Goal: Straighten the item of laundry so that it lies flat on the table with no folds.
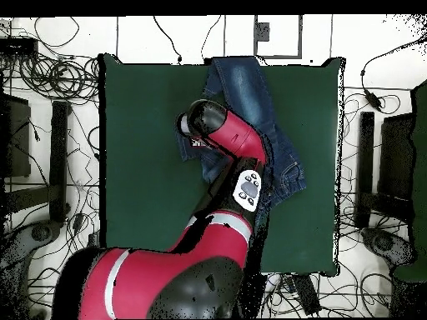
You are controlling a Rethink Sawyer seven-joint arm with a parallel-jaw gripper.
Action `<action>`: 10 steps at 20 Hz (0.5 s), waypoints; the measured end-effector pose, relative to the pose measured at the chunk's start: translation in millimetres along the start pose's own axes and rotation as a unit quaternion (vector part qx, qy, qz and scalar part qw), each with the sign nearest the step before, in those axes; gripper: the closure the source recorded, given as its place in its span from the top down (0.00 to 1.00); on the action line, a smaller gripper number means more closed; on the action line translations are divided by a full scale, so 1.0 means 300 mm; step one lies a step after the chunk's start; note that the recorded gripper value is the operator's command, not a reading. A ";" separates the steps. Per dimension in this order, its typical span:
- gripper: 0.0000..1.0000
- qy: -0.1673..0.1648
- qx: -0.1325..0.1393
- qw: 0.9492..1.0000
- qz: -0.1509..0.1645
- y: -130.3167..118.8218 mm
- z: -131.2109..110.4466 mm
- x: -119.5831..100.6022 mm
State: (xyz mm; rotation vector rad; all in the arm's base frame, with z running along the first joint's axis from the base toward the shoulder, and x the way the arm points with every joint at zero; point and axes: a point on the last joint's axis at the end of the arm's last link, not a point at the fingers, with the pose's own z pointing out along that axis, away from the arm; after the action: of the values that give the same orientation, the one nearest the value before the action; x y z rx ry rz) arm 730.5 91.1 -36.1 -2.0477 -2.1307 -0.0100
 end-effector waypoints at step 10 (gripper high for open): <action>1.00 0.008 -0.016 1.000 -0.012 0.019 -0.085 0.084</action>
State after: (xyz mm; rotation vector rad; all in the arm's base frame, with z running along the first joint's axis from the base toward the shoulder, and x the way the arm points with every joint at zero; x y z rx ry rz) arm 738.7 113.0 -8.3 -2.0333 -2.1596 -0.0638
